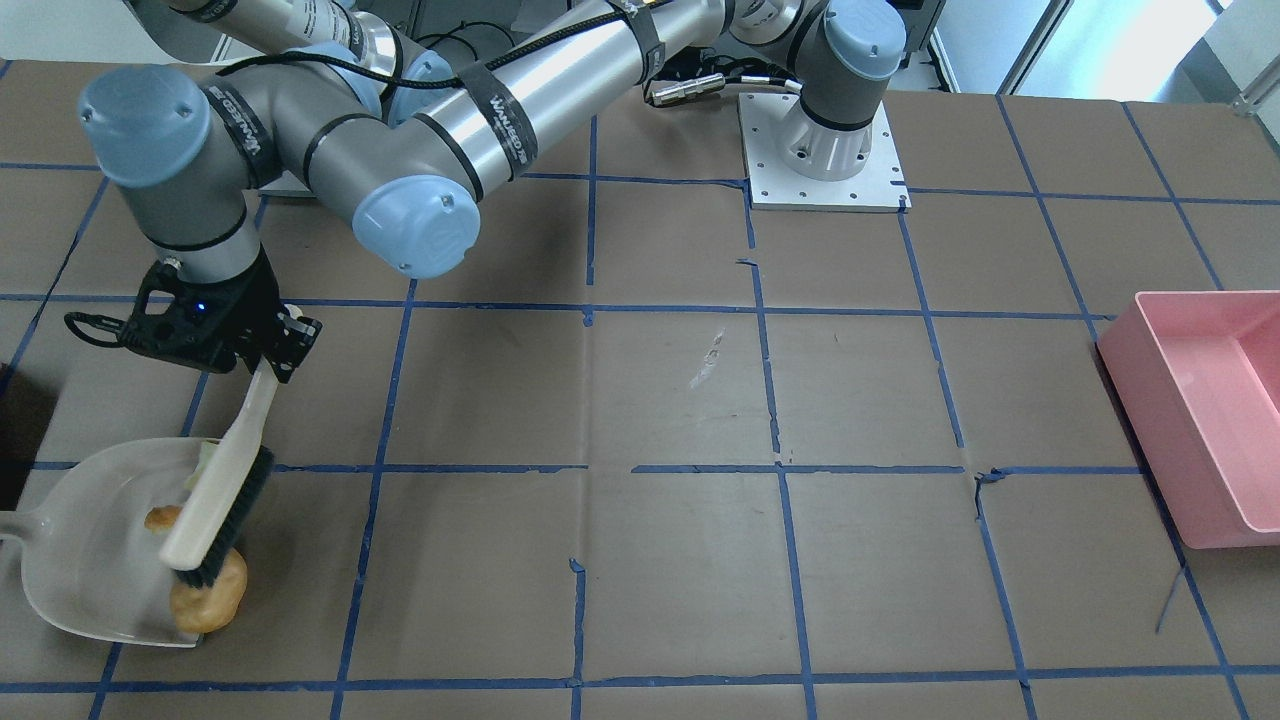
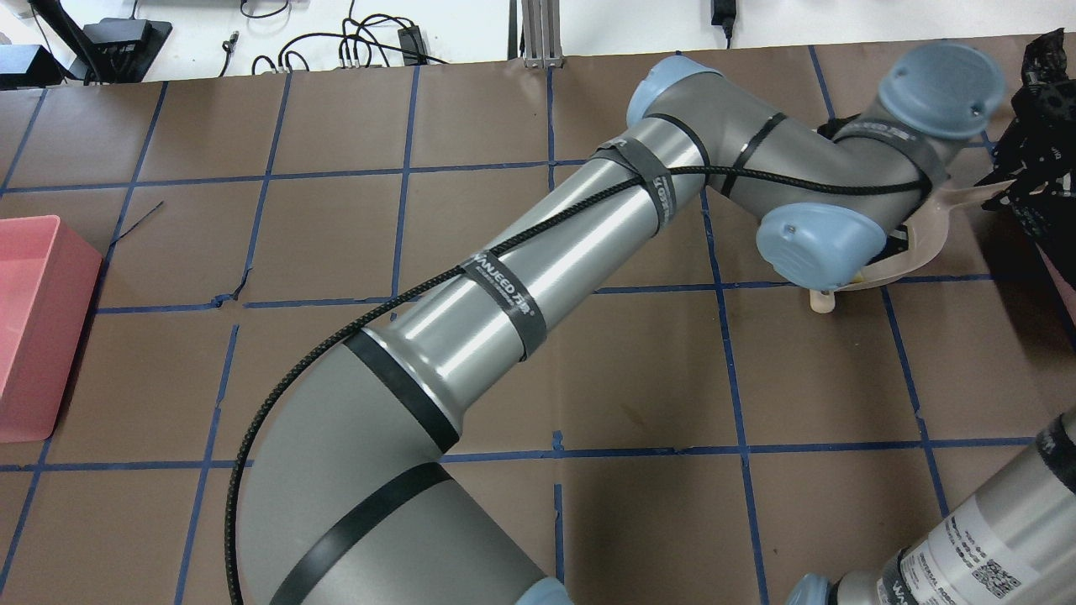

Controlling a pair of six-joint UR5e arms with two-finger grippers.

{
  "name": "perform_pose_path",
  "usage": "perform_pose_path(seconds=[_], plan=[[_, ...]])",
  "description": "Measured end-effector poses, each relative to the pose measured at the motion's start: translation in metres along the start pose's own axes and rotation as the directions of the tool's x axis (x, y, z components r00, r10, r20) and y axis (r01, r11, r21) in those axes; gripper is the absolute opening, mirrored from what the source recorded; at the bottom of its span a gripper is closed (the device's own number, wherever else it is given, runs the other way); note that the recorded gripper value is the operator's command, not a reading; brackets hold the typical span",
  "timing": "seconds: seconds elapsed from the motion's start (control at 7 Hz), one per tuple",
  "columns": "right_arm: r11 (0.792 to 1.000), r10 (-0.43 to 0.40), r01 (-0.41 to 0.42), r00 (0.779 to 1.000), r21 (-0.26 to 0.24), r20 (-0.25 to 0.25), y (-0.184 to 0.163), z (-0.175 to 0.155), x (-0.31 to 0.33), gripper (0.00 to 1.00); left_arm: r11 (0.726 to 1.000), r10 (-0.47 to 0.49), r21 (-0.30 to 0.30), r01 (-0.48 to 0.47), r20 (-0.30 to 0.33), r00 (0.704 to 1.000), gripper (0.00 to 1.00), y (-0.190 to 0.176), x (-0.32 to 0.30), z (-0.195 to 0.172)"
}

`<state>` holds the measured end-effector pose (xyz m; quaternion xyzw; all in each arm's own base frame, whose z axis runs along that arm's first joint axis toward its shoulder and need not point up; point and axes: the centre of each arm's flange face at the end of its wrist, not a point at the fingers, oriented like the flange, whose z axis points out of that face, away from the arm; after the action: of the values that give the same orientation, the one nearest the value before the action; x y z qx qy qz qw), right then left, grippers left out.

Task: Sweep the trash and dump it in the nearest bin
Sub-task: 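Sweep the trash into the dustpan with the brush in the left gripper, then sweep the remaining trash chunks into the dustpan with the left gripper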

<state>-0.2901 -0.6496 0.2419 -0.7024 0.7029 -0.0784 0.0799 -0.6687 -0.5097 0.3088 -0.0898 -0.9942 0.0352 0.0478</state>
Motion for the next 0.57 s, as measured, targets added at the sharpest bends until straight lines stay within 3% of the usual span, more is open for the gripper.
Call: perform_pose_path(seconds=[0.29,0.57], plan=[[1.000,-0.009,0.009,1.000,0.005,0.008,-0.007,0.004,0.003,0.00,1.000,-0.018,-0.019,0.018,0.018,1.000,0.00,-0.033,-0.034,0.030],[1.000,-0.014,0.014,1.000,0.003,0.009,-0.010,0.005,0.004,0.00,0.999,-0.024,-0.036,0.025,0.030,0.999,0.00,-0.043,-0.039,0.077]])
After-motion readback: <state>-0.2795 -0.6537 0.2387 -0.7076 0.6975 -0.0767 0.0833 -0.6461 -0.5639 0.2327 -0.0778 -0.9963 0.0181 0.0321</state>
